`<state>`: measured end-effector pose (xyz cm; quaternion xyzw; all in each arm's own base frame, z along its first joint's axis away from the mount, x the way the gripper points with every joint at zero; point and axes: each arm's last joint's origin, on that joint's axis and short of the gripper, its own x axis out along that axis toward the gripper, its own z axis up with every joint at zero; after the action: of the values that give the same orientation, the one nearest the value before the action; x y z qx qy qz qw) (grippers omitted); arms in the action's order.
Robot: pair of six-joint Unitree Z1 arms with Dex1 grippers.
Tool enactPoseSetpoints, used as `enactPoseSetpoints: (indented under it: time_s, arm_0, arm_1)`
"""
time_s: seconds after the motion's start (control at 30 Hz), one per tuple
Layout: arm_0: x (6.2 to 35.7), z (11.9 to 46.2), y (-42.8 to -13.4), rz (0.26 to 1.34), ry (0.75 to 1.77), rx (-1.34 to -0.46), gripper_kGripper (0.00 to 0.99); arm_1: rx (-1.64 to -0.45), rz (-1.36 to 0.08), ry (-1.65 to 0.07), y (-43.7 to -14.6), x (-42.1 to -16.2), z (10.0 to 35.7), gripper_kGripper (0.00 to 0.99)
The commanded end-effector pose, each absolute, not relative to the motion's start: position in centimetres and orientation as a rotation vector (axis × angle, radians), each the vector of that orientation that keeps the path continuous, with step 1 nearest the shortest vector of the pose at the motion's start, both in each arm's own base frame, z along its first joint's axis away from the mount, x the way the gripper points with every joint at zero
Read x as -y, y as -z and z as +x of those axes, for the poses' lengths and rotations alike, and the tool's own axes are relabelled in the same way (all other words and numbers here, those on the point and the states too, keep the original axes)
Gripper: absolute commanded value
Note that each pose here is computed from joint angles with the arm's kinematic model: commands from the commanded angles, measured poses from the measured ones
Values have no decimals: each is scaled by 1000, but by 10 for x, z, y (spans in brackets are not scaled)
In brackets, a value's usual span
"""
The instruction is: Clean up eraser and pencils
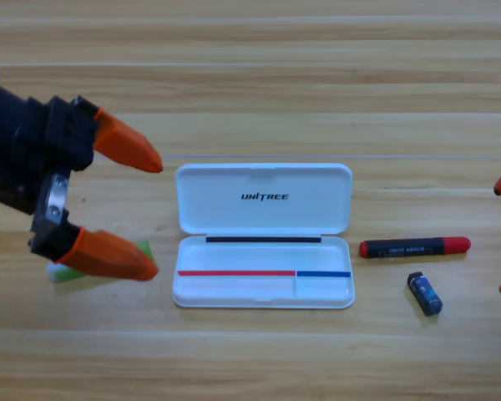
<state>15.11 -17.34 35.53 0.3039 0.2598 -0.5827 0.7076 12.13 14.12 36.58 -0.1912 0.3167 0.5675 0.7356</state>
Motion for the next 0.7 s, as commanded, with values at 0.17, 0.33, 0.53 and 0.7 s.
enactPoseSetpoints:
  time_s: [0.17,0.33,0.53,0.7]
  arm_0:
    - [167,140,-370,680,1286,-512,989]
    - [164,138,-372,692,1266,-506,989]
    - [162,141,-375,734,1191,-517,989]
    - [172,158,-394,832,1119,-571,989]
  arm_1:
    - [-680,-437,-1261,-361,-137,111,990]
    - [-700,-439,-1176,-359,-134,113,990]
    - [-762,-447,-976,-355,-129,127,990]
    - [-916,-477,-805,-345,-146,155,988]
